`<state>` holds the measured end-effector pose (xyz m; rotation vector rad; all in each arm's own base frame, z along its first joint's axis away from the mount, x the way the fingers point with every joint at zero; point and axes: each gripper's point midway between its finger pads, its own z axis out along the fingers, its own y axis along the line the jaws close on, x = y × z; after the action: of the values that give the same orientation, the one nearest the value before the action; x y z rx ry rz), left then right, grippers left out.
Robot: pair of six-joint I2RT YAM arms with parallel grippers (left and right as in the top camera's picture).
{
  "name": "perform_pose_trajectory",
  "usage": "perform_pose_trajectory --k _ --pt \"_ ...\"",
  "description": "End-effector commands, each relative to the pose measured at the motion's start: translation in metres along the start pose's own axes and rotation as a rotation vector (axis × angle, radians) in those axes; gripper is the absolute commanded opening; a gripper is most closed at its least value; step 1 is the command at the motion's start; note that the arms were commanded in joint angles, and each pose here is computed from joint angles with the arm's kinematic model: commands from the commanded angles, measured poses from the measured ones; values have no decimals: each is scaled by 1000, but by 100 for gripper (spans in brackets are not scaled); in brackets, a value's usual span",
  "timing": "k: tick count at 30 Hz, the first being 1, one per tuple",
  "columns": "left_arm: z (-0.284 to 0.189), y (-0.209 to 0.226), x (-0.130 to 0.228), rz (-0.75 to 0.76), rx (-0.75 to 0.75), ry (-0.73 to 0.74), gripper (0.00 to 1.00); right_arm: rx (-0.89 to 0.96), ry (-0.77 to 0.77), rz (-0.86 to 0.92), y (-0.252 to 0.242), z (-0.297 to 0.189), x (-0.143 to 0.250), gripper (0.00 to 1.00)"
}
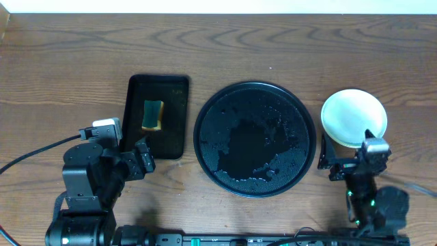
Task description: Clean dirty plates on tray and stack at the side
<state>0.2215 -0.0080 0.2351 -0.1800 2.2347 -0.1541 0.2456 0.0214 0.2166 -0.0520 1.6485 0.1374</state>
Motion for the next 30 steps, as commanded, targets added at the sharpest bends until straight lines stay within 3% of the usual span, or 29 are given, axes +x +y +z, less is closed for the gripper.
perform_pose_trajectory --k 1,8,14,16,30 --pt "1 -2 1 9 10 4 90 -39 -74 -16 8 0 7 99" --pt "1 -2 1 9 10 4 90 -54 -161 -25 11 -3 11 99" --pt "1 -2 1 9 10 4 90 -51 -107 -50 9 2 34 99" --pt "1 -2 1 9 10 4 90 -52 -11 -41 9 4 58 99" --pt "1 -2 1 9 10 4 91 -51 -10 -42 9 4 58 99"
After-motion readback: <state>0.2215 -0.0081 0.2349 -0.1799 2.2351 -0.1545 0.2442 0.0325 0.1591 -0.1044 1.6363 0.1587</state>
